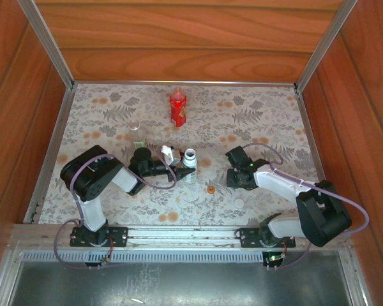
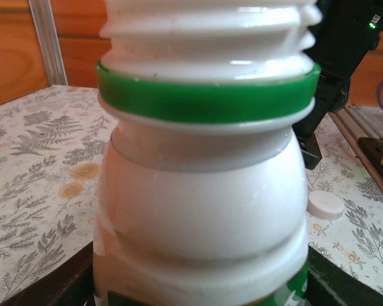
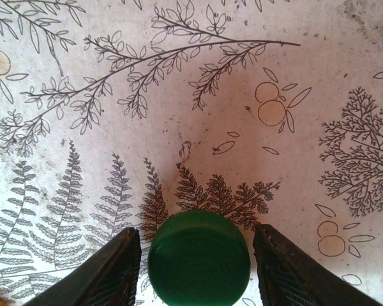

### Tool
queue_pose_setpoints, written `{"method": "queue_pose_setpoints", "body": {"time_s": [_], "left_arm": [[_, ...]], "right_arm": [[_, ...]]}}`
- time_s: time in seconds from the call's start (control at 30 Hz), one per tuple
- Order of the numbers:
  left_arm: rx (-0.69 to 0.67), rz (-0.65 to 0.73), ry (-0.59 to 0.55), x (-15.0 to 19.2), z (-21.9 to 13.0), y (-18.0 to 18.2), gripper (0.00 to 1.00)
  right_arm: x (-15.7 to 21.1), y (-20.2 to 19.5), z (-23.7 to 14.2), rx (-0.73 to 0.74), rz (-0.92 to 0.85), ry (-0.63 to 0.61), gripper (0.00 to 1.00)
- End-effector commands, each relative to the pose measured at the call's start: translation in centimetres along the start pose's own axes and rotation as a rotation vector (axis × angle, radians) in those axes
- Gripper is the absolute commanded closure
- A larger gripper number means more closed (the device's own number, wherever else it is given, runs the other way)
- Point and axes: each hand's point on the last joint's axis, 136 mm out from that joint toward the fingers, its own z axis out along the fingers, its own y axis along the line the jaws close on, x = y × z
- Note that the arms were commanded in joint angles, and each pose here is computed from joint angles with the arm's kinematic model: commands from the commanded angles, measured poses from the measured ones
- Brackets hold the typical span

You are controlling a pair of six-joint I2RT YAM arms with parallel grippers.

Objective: Screw on the bottle caps

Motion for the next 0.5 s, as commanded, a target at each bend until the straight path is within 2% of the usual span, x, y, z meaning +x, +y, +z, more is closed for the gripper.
{"method": "queue_pose_setpoints", "body": {"time_s": [0.0, 0.47], "left_arm": [[0.022, 0.011, -0.025, -0.64, 0.25, -0.39, 0.42], [0.018, 0.011, -0.025, -0.64, 0.17, -0.39, 0.42]], "right_arm": [[0.67, -0.09, -0.11, 0.005, 0.011, -0.004, 0.48], [1.44, -0.14, 0.26, 0.03, 0.009, 0.044, 0.51]]}}
